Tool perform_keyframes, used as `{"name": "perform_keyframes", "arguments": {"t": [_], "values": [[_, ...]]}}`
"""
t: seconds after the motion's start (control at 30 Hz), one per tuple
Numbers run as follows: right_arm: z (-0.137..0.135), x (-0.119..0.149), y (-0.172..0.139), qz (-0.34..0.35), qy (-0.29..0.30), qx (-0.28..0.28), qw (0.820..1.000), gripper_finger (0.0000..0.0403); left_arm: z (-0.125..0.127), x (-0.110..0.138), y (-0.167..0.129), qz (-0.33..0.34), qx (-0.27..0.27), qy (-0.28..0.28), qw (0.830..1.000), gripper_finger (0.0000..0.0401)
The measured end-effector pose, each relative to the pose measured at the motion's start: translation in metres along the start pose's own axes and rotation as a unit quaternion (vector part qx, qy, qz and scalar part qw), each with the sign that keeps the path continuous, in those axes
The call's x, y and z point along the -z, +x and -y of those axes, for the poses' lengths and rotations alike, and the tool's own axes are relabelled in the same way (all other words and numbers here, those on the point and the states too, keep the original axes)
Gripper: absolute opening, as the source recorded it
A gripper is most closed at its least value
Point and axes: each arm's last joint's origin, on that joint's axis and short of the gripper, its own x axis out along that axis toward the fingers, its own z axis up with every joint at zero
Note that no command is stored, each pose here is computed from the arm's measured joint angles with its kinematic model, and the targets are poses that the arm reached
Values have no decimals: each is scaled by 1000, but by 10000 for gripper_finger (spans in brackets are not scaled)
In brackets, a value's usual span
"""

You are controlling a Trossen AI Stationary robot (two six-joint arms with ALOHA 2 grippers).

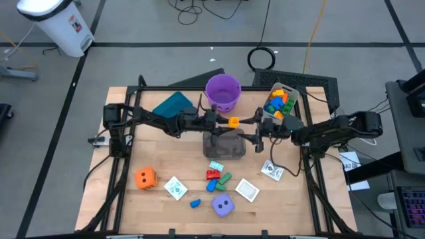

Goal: Pick & Place Toys
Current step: Put the yellow game piece into the white bin

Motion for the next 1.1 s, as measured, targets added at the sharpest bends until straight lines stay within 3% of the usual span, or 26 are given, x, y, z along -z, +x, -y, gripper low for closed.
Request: {"name": "perform_keyframes", "arguments": {"t": [0.17,0.33,0.73,0.93,1.1], "values": [[0,0,0,1,10,1,1000,306,1,0,1,-2,13,-8,1000,117],[4,-1,0,1,-1,65,998,322,8,2,2,-6,40,-6,999,126],[0,1,13,-4,43,33,999,318,13,-2,5,1,46,6,999,122],[1,10,24,-23,32,33,999,316,13,-2,6,2,45,3,999,120],[1,9,25,-20,31,31,999,287,13,-2,6,-1,42,-1,999,121]]}}
